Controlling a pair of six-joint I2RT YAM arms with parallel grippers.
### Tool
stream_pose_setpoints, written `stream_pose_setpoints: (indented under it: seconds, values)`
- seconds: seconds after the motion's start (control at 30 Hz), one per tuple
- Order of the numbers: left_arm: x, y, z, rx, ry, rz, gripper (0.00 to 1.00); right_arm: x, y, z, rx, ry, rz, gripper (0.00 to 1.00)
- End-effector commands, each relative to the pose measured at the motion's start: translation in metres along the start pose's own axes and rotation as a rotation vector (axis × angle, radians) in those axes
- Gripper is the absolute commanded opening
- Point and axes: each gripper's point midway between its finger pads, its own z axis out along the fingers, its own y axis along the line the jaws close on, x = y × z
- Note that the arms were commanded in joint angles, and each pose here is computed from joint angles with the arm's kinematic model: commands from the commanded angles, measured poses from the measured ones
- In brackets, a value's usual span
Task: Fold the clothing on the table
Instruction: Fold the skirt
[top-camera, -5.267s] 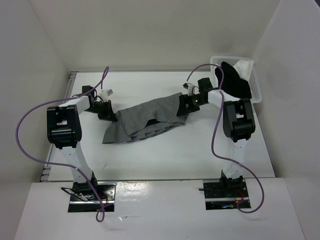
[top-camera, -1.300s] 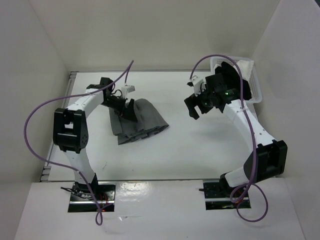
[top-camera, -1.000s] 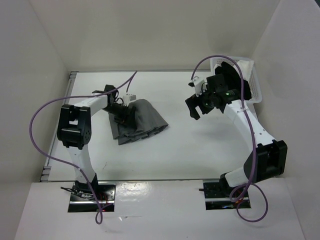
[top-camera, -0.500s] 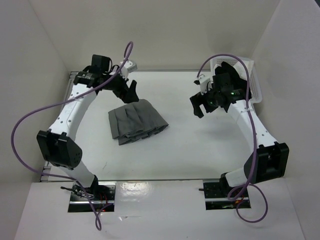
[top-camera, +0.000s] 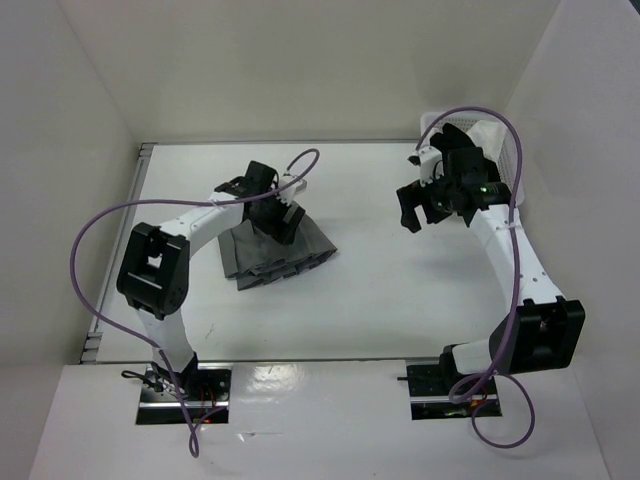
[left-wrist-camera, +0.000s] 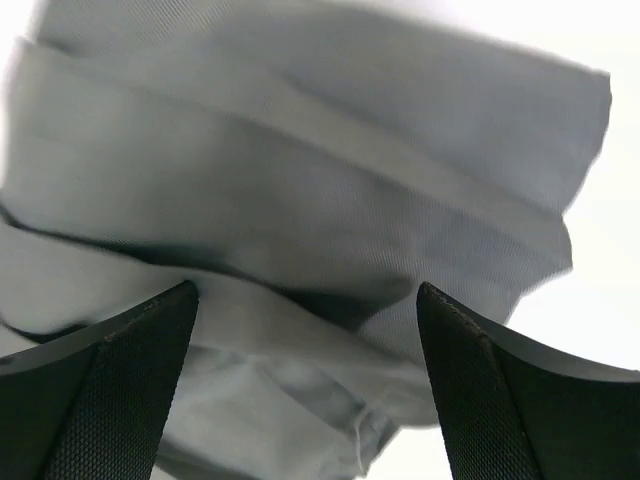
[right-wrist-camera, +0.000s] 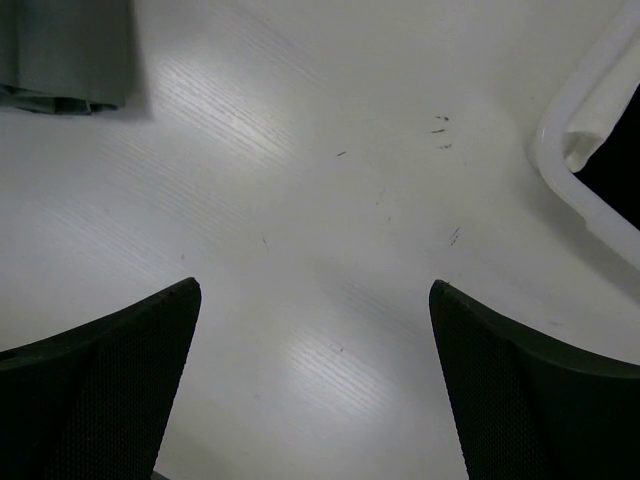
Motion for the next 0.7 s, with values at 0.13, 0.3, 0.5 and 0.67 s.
stream_pose_setpoints:
  seconds: [0.13, 0.3, 0.5, 0.67]
  values:
    - [-0.033, 0.015, 0.013, -0.082, -0.096, -0.013, 0.94, -0.009, -0.004, -0.015, -0.013, -0.077, 0.009, 0.99]
    - [-0.016, 0.001, 0.037, -0.050, -0.026, -0.001, 0.94, -0.009, -0.004, -0.016, -0.025, -0.085, 0.025, 0.99]
    - [0.003, -0.043, 0.053, 0.032, 0.045, 0.066, 0.94, -0.007, -0.001, -0.014, -0.037, -0.080, 0.028, 0.99]
    - [0.019, -0.094, 0.060, 0.125, 0.104, 0.152, 0.94, -0.007, -0.001, -0.014, -0.037, -0.080, 0.028, 0.99]
